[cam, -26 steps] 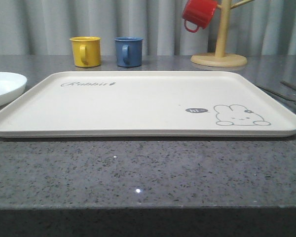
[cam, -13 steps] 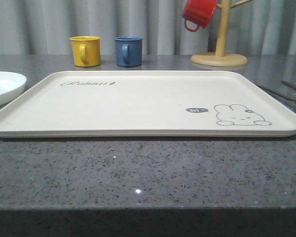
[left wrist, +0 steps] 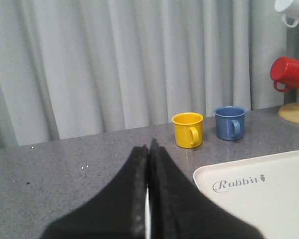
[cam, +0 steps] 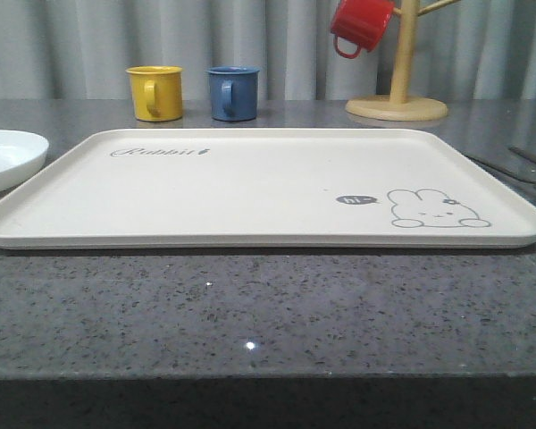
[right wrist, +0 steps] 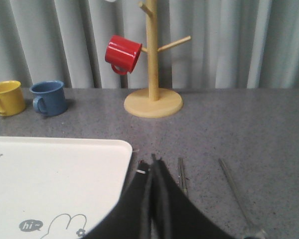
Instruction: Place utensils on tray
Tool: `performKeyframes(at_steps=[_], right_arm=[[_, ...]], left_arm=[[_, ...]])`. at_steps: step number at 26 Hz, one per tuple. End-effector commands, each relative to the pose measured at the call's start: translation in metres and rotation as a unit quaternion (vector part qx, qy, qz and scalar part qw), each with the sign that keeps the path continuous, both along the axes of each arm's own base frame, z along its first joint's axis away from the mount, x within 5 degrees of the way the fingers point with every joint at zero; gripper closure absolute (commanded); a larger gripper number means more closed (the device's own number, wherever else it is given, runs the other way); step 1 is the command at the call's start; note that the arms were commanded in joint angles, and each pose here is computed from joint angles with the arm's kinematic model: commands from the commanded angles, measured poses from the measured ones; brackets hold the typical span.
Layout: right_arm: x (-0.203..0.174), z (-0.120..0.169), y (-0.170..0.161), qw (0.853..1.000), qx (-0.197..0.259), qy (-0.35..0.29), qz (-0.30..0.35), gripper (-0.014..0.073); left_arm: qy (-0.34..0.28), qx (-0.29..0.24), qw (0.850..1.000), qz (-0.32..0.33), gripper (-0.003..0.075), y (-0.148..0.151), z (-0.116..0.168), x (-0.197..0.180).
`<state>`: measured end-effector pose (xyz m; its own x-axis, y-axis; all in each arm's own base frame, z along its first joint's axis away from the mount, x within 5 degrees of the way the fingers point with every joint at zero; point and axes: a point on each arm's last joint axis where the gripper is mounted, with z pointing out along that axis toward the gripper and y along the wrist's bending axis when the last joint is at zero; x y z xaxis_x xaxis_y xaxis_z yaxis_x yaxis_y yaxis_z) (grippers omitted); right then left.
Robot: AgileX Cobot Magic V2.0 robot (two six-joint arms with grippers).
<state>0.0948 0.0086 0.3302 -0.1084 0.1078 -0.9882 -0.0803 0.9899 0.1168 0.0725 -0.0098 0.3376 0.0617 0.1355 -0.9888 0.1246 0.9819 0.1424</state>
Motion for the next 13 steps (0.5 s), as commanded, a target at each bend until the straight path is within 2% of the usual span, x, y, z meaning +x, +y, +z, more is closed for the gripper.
performKeyframes(at_steps=[1, 4, 6, 8, 10, 11, 13], right_arm=[[0.0108, 0.0146, -0.0013, 1.0, 0.002, -0.027, -0.009, 0.0703], [0.0115, 0.0145, -0.0013, 1.0, 0.002, -0.027, -0.009, 0.0701], [0.0115, 0.0145, -0.0013, 1.0, 0.002, -0.027, -0.009, 0.0667], [0.0115, 0.0145, -0.0013, 1.0, 0.002, -0.027, -0.009, 0.0551], [0.0115, 0.0145, -0.0013, 1.0, 0.002, -0.027, -0.009, 0.0375], [0.0115, 0.0144, -0.0013, 1.0, 0.002, -0.026, -0.009, 0.0291], [0.0115, 0.0144, -0.0013, 1.0, 0.002, -0.026, -0.009, 0.0151]], left_arm=[[-0.037, -0.009, 0.999, 0.002, 0.0739, 0.0, 0.0165, 0.0032], [-0.037, -0.009, 0.999, 0.002, 0.0737, 0.0, 0.0166, 0.0032], [-0.037, -0.009, 0.999, 0.002, 0.0694, 0.0, 0.0166, 0.0032], [-0.037, -0.009, 0.999, 0.002, 0.0549, 0.0, 0.0166, 0.0032], [-0.037, -0.009, 0.999, 0.002, 0.0322, 0.0, 0.0166, 0.0032], [-0.037, -0.009, 0.999, 0.002, 0.0232, 0.0, 0.0166, 0.0032], [-0.037, -0.009, 0.999, 0.002, 0.0118, 0.0, 0.0166, 0.0032]])
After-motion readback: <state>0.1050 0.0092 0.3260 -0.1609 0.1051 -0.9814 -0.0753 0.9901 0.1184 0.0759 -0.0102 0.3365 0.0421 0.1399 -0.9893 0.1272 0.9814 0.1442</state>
